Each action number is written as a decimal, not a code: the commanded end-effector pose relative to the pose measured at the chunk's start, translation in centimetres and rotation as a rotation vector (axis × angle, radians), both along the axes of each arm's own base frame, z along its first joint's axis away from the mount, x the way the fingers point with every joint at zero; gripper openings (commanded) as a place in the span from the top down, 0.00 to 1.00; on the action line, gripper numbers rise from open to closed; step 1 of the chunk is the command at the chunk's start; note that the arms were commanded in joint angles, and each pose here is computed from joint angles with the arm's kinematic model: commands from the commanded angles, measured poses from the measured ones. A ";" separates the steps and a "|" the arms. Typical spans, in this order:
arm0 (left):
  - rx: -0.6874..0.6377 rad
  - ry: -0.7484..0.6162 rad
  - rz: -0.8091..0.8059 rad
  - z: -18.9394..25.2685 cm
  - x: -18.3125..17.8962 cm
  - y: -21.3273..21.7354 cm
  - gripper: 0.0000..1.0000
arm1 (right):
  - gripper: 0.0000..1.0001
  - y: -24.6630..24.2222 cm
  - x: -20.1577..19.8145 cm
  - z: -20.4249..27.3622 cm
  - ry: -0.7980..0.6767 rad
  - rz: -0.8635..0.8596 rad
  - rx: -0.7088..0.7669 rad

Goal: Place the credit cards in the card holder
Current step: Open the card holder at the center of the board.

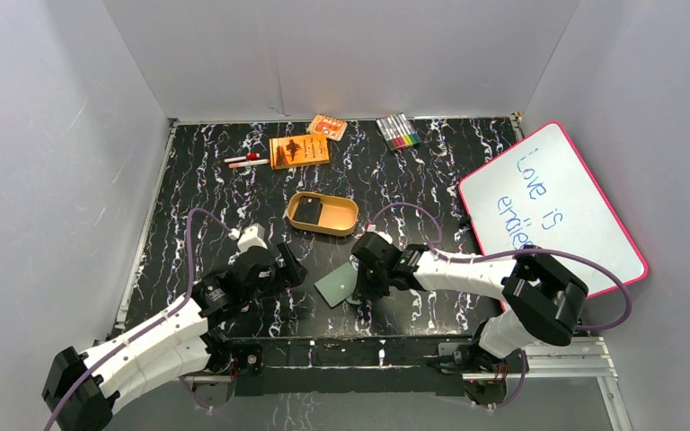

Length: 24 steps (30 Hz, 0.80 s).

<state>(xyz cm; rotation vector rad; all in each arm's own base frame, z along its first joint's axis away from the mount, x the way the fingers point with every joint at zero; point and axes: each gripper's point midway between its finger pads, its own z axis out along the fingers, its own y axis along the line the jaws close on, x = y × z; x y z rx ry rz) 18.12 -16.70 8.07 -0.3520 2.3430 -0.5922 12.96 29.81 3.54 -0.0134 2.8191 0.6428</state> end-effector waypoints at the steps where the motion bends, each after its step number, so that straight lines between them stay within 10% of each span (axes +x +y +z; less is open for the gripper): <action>1: 0.000 0.009 0.003 -0.3 0.0 0.0 0.16 | 0.94 0.7 1.3 0.9 -0.059 0.050 0.026; 24: 0.008 0.045 0.025 -1.9 -0.8 0.8 0.17 | 1.00 6.4 6.1 6.1 -0.420 0.834 0.019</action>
